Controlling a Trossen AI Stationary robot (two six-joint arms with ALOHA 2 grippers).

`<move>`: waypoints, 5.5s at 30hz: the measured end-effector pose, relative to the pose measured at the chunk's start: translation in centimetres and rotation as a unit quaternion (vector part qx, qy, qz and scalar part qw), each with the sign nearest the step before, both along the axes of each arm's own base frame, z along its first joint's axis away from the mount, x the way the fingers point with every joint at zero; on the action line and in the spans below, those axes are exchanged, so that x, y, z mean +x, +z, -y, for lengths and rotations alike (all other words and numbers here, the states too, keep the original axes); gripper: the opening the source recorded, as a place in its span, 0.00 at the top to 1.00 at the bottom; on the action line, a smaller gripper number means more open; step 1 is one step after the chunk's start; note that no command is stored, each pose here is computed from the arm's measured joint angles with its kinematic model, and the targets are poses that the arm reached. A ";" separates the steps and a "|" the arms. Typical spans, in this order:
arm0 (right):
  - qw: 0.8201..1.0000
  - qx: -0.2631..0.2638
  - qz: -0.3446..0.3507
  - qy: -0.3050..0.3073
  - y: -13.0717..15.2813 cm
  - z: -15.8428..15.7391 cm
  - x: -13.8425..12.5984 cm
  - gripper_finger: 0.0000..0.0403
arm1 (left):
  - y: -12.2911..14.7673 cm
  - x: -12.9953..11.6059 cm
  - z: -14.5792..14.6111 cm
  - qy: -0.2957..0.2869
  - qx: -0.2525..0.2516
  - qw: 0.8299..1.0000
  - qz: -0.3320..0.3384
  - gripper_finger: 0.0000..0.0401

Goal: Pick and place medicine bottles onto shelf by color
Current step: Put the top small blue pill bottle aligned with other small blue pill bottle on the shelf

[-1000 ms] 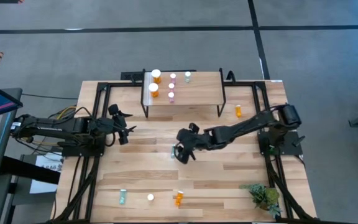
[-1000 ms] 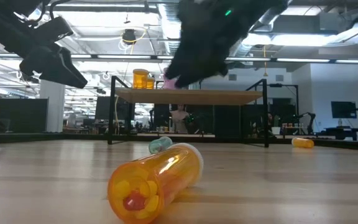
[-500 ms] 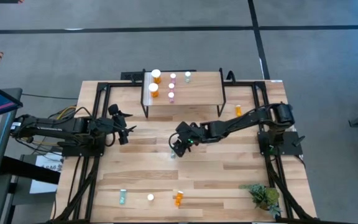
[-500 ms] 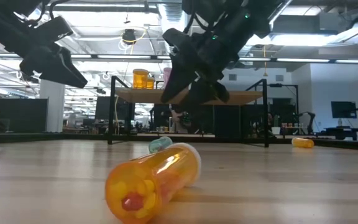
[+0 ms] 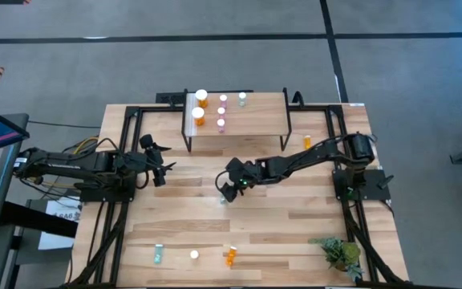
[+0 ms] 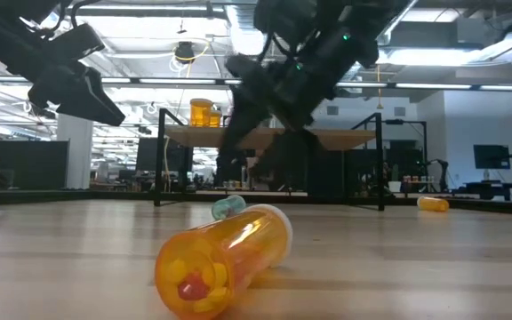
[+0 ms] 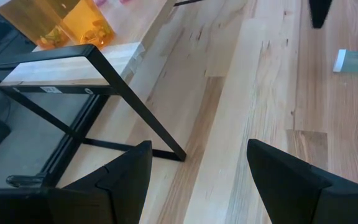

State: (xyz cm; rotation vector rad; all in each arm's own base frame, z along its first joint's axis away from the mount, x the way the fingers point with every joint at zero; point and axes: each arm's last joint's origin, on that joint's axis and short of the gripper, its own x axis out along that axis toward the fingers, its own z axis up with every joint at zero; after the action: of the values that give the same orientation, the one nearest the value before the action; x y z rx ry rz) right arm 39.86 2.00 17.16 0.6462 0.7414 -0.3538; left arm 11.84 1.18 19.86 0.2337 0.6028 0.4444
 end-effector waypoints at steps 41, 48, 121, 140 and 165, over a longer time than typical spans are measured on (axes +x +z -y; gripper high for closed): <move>0.995 -0.074 -0.050 -0.034 1.6 -5.5 1.6 0.21 | 0.0 0.0 0.0 0.000 0.000 1.000 0.000 0.37; 0.994 -0.051 -0.079 -0.052 -0.6 -5.1 2.5 0.21 | 0.0 0.0 0.0 0.000 0.000 1.000 0.000 0.37; 0.930 -0.177 -0.207 0.245 -0.5 -4.1 2.6 0.27 | 0.0 0.0 0.0 0.000 0.000 1.000 0.000 0.37; 0.973 -0.155 -0.049 0.166 0.4 -2.9 -5.2 0.30 | 0.0 0.0 0.0 0.000 0.000 1.000 0.000 0.37; 0.974 -0.129 -0.112 0.149 -3.2 -3.0 -4.5 0.30 | 0.0 0.0 0.0 0.000 0.000 1.000 0.000 0.37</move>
State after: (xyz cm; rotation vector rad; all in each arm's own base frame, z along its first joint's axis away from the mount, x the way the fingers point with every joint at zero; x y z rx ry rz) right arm 35.32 4.96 13.94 0.2442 0.9742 -0.2422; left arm 11.84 1.18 19.88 0.2337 0.6022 0.4441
